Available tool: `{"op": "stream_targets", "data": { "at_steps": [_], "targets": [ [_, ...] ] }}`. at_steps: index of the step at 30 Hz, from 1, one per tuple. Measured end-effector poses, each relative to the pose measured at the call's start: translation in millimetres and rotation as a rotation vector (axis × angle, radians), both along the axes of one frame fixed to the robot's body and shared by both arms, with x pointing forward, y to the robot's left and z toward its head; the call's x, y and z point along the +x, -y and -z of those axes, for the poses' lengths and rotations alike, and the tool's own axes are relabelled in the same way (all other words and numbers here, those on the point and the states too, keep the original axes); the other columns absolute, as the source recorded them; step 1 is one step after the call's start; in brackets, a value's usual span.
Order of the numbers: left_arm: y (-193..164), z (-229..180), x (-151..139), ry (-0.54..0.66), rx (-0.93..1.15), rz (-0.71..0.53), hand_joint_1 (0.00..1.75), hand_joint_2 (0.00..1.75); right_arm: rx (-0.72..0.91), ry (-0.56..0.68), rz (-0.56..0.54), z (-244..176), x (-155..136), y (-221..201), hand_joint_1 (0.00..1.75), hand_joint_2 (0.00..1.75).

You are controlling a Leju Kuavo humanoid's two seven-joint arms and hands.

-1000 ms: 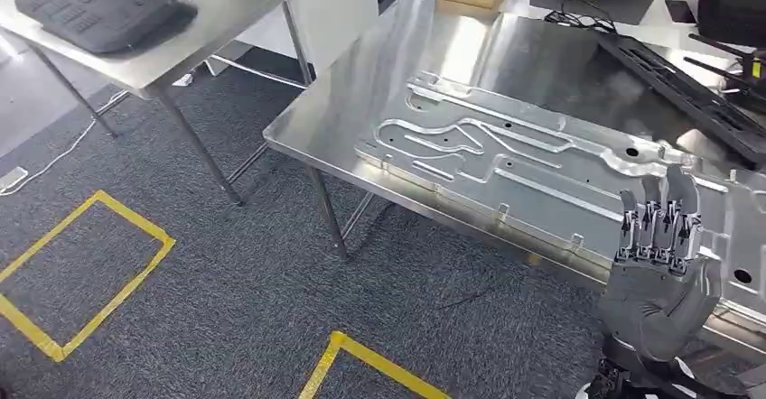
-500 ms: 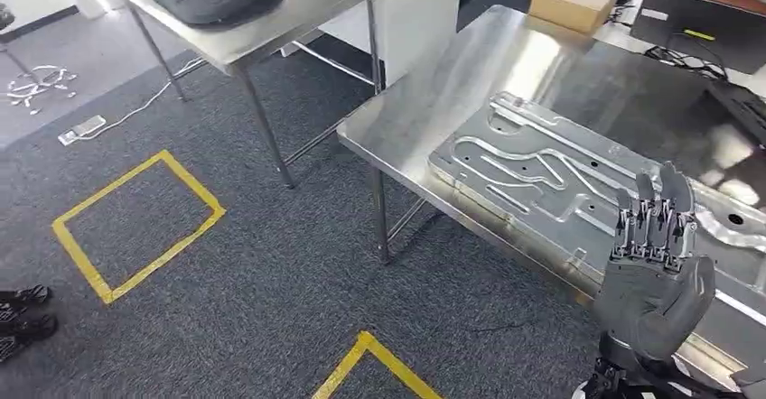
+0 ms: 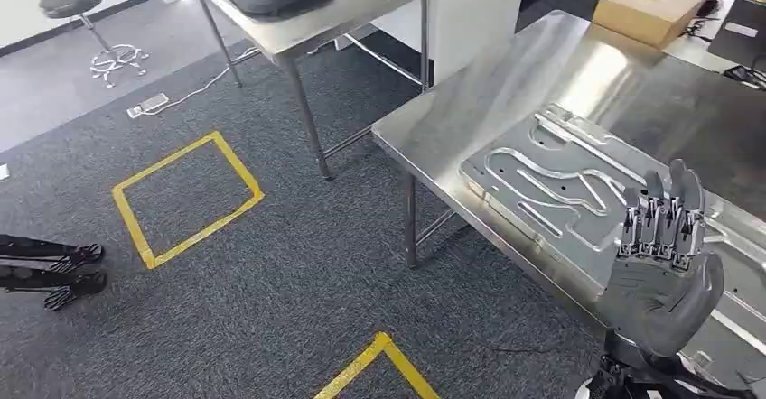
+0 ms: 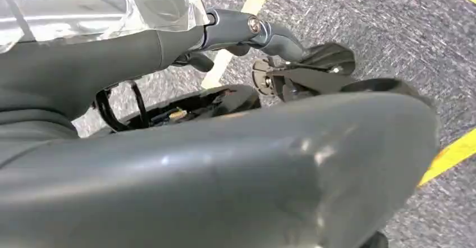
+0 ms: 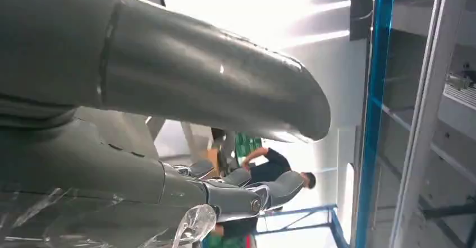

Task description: Take the parts from the cabinet and place them on the table.

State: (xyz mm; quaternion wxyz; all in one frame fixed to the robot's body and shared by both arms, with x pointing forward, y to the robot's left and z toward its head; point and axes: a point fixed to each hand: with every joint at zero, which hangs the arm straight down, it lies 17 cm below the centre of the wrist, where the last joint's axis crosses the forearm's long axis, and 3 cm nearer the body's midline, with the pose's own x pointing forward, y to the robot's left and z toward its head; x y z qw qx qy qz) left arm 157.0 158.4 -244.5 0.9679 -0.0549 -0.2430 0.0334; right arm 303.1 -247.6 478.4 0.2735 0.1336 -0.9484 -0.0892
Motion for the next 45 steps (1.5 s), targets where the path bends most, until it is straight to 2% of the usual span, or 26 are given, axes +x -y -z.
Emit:
{"op": "stream_targets", "data": {
  "at_steps": [14, 25, 37, 41, 45],
  "targets": [
    [1.9, -1.9, 5.3, 0.010, 0.000, -0.006, 0.00, 0.00, 0.033, 0.000, 0.032, -6.6, -2.2, 17.7, 0.00, 0.00],
    [4.0, -0.1, -3.7, 0.002, 0.002, 0.012, 0.00, 0.00, 0.018, 0.021, 0.039, -14.5, -5.8, 19.0, 0.00, 0.00],
    [5.2, -3.8, 7.0, 0.030, 0.002, 0.015, 0.00, 0.00, 0.013, 0.035, 0.038, -18.1, -8.1, 18.8, 0.00, 0.00],
    [5.1, -1.1, -1.4, 0.009, 0.001, 0.014, 0.00, 0.00, 0.010, 0.033, 0.035, -17.7, -7.9, 18.2, 0.00, 0.00],
    [4.7, -2.0, 3.8, 0.009, 0.000, 0.007, 0.00, 0.00, 0.002, 0.031, 0.029, -16.2, -8.1, 16.4, 0.00, 0.00]
  ]
}}
